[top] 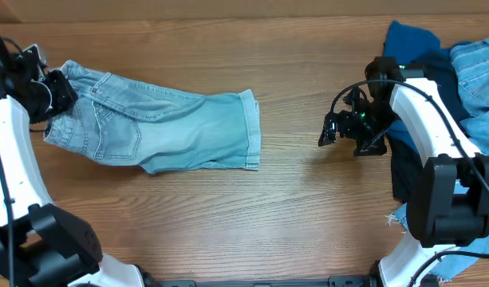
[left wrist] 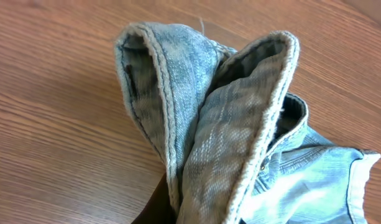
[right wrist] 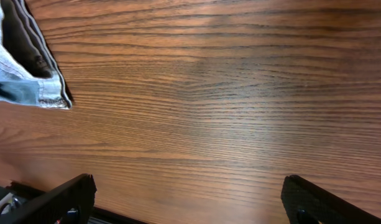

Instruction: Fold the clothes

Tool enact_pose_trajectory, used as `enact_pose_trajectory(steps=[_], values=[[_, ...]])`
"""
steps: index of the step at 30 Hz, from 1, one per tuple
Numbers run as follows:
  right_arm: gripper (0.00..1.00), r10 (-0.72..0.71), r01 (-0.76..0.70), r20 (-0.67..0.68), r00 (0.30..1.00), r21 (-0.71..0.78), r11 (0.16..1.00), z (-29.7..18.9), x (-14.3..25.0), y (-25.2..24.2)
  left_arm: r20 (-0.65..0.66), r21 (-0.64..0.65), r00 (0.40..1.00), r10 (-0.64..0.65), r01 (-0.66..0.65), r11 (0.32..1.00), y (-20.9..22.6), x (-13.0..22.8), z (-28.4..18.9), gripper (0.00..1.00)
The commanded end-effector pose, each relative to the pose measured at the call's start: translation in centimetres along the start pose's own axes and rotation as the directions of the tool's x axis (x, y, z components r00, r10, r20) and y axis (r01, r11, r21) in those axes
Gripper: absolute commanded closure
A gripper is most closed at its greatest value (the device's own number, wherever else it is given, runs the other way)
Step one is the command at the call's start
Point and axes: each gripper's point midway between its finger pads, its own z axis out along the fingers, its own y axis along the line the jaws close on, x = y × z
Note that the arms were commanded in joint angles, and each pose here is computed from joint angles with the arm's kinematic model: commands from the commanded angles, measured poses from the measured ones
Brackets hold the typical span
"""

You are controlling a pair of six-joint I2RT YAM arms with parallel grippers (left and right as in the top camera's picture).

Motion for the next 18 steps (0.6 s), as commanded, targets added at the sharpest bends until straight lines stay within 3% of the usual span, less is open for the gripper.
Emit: enact_pose_trajectory(steps=[1, 8, 14, 18], values=[[0.0, -0.013, 0.014, 0.018, 1.0, -0.043, 0.999, -0.6, 0.2, 1.0, 0.099, -0.102, 0.994, 0.047, -0.037, 0.994, -1.8, -1.6, -2.9, 0.96], [0.0, -0.04, 0.04, 0.009, 0.999, -0.038, 0.998, -0.3, 0.4, 1.8, 0.081, -0.219, 0.952, 0.296, -0.272, 0.937, -10.3, 0.5, -1.7, 0.96], [0.0, -0.08, 0.08, -0.006, 0.997, -0.03, 0.996, 0.3, 0.9, 3.0, 0.025, -0.195, 0.865, 0.502, -0.488, 0.851, -19.0, 5.1, 0.9, 0.96], [0.0, -0.083, 0.083, -0.015, 0.996, -0.028, 0.996, 0.3, 1.2, 3.1, -0.067, -0.165, 0.832, 0.55, -0.553, 0.817, -21.6, 8.4, 4.8, 0.95]])
